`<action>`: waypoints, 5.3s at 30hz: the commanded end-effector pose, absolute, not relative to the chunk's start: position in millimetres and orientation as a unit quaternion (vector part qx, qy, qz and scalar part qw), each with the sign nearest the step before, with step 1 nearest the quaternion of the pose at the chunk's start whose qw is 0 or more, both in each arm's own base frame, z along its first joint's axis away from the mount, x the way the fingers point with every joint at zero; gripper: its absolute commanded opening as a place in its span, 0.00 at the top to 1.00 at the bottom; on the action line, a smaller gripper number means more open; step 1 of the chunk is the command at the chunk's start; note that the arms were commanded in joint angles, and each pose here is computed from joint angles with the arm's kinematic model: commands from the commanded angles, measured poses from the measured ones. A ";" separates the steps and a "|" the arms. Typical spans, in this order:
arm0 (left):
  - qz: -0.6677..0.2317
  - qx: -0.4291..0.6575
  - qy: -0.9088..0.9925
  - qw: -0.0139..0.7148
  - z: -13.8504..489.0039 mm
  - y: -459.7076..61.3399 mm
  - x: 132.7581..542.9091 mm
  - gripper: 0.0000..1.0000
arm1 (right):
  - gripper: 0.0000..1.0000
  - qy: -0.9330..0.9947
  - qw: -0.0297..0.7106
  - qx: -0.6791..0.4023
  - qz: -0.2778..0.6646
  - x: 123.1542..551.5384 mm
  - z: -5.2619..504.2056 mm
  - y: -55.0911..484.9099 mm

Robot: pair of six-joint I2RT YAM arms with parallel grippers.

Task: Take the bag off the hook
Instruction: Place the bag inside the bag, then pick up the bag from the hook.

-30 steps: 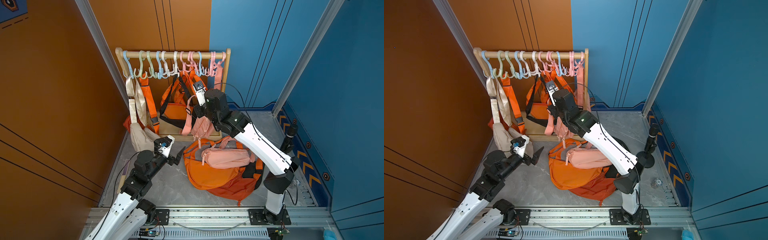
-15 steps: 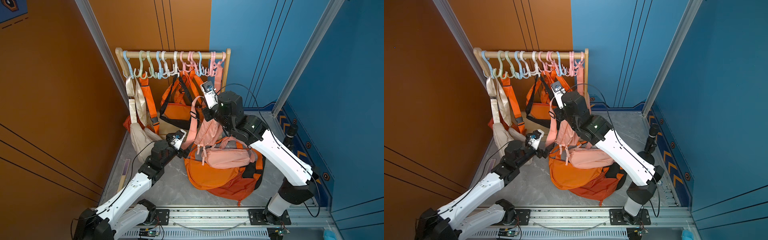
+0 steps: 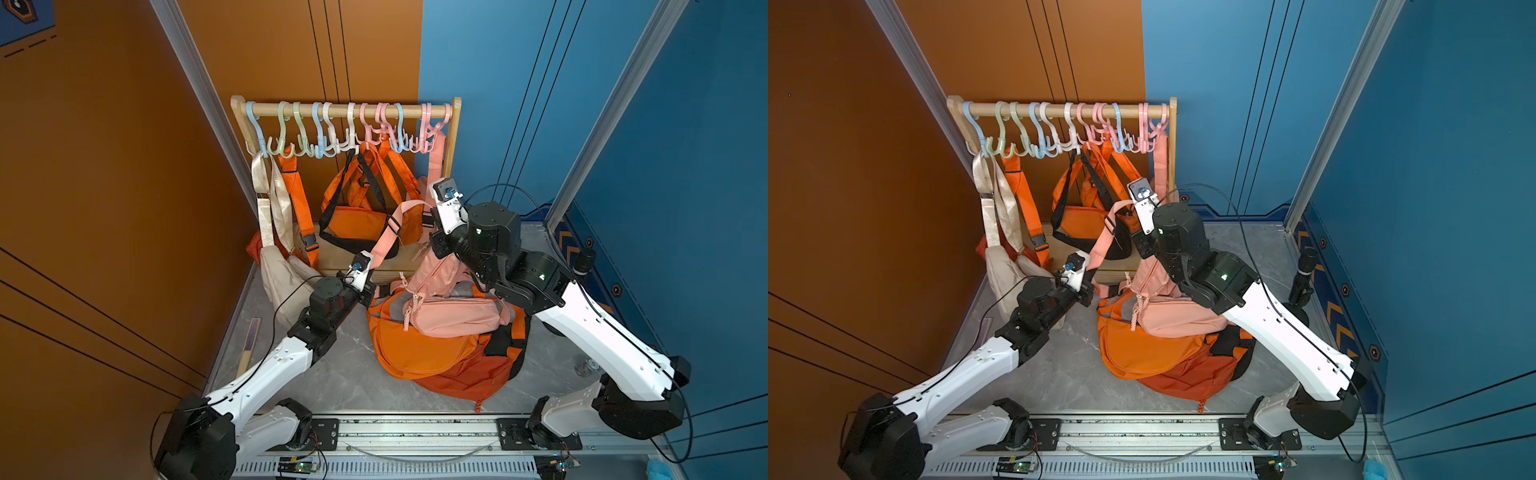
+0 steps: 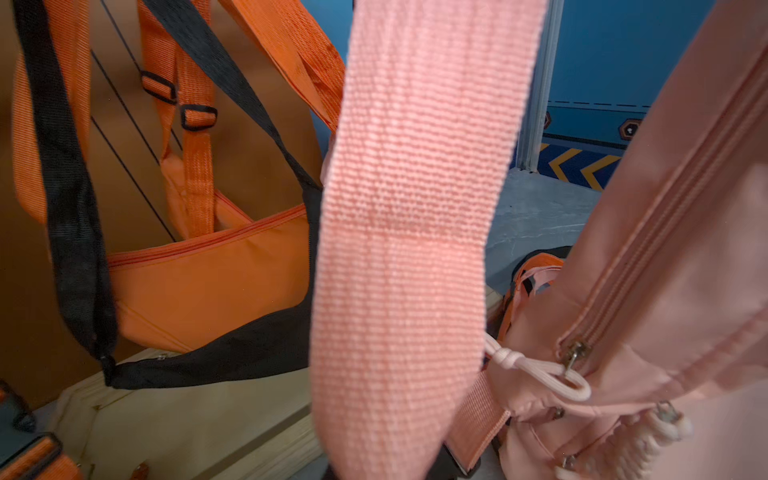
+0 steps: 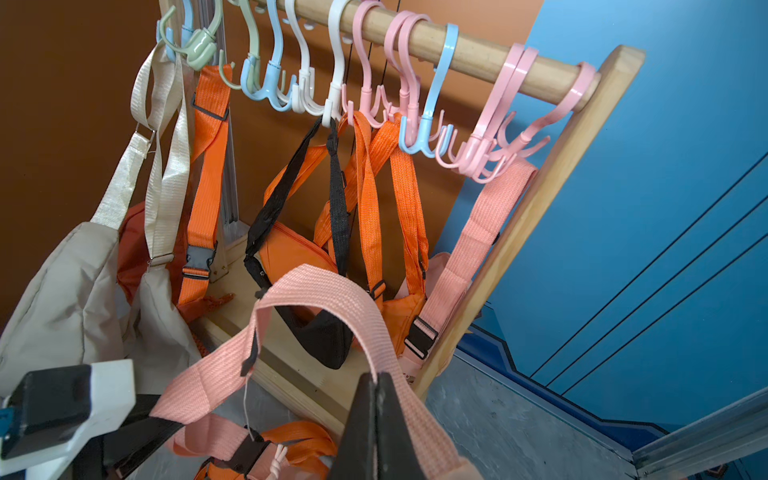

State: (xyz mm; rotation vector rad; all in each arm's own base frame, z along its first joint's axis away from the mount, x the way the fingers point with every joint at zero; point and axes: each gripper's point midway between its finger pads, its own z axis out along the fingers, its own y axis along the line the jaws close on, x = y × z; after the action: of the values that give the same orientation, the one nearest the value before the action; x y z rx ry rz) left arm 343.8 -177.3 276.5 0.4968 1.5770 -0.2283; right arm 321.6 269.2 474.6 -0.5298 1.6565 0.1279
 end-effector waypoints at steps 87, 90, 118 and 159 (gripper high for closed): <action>-0.192 0.345 0.769 0.502 207.9 -404.0 451.9 0.78 | 0.75 0.887 0.422 0.182 0.040 284.7 99.2 25.8; -0.196 0.351 0.774 0.489 194.1 -407.2 454.3 0.60 | 0.57 0.887 0.422 0.184 0.034 286.5 100.3 23.6; -0.219 0.206 0.767 0.567 277.5 -293.6 406.5 0.02 | 0.00 0.871 0.472 0.129 0.038 303.7 180.7 37.3; -0.113 -0.022 0.778 0.618 314.7 -63.0 330.8 0.02 | 0.43 0.762 0.562 -0.205 0.246 376.9 390.8 292.1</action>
State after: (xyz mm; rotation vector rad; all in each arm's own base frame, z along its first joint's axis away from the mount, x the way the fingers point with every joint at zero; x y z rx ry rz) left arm 339.3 -64.9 327.8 -0.0549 1.7593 -0.2777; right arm 374.3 270.0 387.5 -0.4010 1.8250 0.5660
